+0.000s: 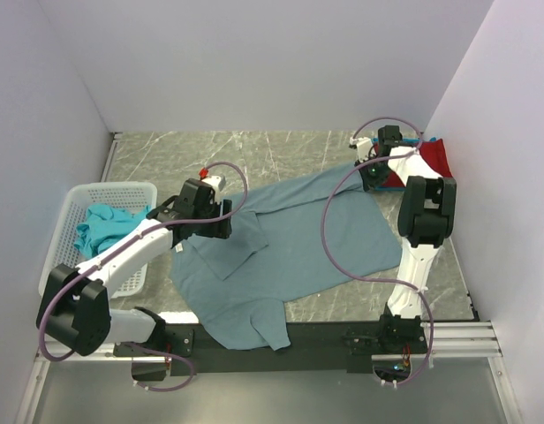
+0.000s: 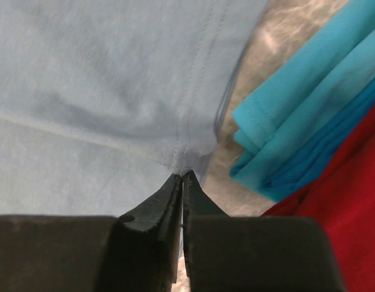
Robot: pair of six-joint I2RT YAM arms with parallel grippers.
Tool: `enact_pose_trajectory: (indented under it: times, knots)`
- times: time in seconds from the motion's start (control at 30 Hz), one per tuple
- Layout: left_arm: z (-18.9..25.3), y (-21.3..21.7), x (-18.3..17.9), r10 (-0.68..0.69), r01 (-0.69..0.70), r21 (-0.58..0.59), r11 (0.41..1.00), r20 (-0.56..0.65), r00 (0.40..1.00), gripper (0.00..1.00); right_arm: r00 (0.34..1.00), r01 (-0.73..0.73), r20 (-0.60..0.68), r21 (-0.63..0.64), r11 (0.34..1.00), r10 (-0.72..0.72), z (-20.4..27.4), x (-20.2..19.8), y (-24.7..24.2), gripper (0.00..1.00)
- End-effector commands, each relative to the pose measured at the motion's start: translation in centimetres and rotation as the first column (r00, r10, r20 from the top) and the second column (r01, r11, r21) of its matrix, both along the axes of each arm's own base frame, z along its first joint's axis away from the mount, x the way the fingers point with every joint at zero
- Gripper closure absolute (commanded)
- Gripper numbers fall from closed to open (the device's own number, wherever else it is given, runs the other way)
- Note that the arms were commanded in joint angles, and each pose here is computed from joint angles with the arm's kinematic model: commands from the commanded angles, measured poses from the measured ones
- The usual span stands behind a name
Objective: Fold and stack the t-shirts
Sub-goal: Fold the tshirt
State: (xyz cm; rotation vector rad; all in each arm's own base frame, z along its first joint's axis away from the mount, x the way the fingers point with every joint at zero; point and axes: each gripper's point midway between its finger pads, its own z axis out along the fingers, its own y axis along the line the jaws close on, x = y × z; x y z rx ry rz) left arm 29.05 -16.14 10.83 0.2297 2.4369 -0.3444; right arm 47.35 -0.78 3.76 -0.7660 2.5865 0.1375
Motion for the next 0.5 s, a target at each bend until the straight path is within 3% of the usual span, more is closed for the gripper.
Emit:
enact_pose_trajectory:
  times: [0.0,0.27,0.47]
  knots:
    - [0.3,-0.3,0.5,-0.018,0.018,-0.005,1.0,0.02,1.0,0.29,0.993,0.004,0.119,-0.052,0.999,0.002,3.0,1.8,-0.3,0.95]
    - [0.0,-0.4,0.5,-0.025,0.025,-0.001,1.0,0.007,1.0,0.29,0.954,-0.003,0.299,-0.118,0.993,0.038,6.7,2.1,-1.1,0.99]
    - [-0.1,-0.4,0.4,-0.026,0.026,-0.001,1.0,0.004,1.0,0.29,0.951,-0.046,0.288,-0.239,0.97,0.116,4.7,0.7,-2.1,0.98]
